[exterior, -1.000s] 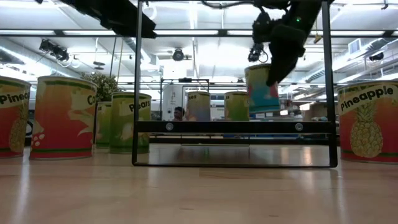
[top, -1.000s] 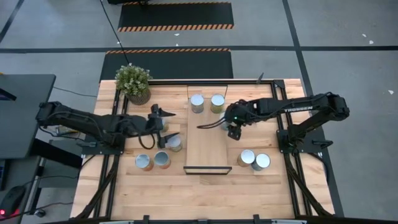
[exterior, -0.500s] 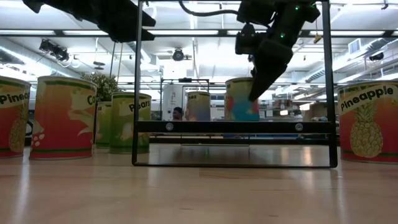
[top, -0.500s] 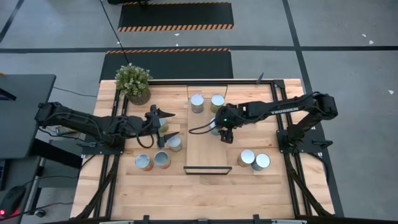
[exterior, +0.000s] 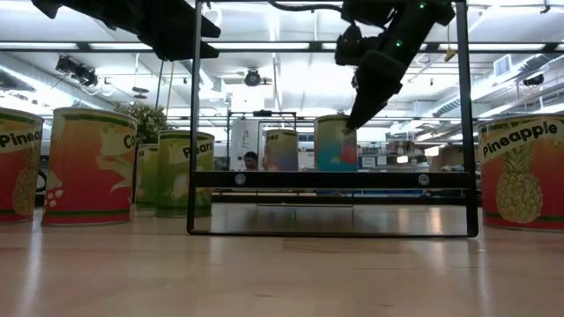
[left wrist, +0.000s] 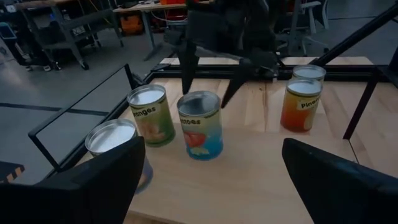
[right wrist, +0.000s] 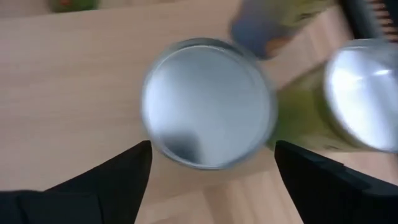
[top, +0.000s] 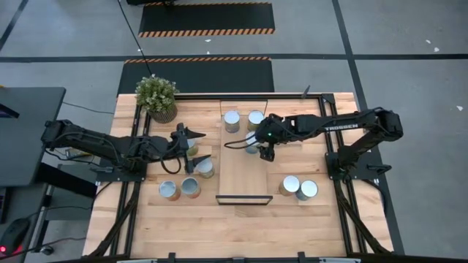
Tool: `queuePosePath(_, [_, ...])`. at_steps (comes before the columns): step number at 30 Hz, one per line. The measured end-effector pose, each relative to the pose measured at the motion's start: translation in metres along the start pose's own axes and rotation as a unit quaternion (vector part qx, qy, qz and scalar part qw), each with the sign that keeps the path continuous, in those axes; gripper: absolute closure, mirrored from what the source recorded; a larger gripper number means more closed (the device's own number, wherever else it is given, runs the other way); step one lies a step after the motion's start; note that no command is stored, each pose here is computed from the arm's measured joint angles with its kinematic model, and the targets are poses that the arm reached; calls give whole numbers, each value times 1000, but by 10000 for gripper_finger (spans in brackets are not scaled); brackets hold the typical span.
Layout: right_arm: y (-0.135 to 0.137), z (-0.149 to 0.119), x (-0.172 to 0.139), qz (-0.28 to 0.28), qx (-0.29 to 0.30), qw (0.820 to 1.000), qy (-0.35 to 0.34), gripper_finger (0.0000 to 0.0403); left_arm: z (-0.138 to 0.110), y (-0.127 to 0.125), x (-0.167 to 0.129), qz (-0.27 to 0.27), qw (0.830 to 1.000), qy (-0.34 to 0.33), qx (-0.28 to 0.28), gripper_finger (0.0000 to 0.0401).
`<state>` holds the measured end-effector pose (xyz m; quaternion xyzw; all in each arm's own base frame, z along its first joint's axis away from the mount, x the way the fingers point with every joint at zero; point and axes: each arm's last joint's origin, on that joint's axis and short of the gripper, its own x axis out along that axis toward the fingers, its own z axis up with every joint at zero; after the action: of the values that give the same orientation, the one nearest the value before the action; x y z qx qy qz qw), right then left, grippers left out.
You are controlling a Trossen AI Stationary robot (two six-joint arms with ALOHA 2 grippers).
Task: Pick and place cans onto a shelf
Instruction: Put the canned tomatoes on the shelf
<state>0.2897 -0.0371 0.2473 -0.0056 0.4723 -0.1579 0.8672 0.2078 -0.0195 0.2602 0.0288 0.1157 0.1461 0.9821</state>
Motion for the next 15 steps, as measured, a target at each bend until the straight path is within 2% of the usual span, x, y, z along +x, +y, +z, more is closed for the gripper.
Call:
queuePosePath(4, [-1, -3, -10, -37, -1, 999, -1, 54, 0, 0, 0, 0, 1000, 1, 0, 16])
queuePosePath(7, [3, -2, -18, -43, 0, 999, -15, 54, 0, 0, 0, 0, 1000, 1, 0, 16])
queuePosePath(13, [25, 2, -18, -52, -41, 997, -47, 54, 0, 0, 0, 0, 1000, 1, 1, 16])
queuePosePath(15, [36, 4, -14, -72, -62, 994, -63, 54, 0, 0, 0, 0, 1000, 0, 0, 16])
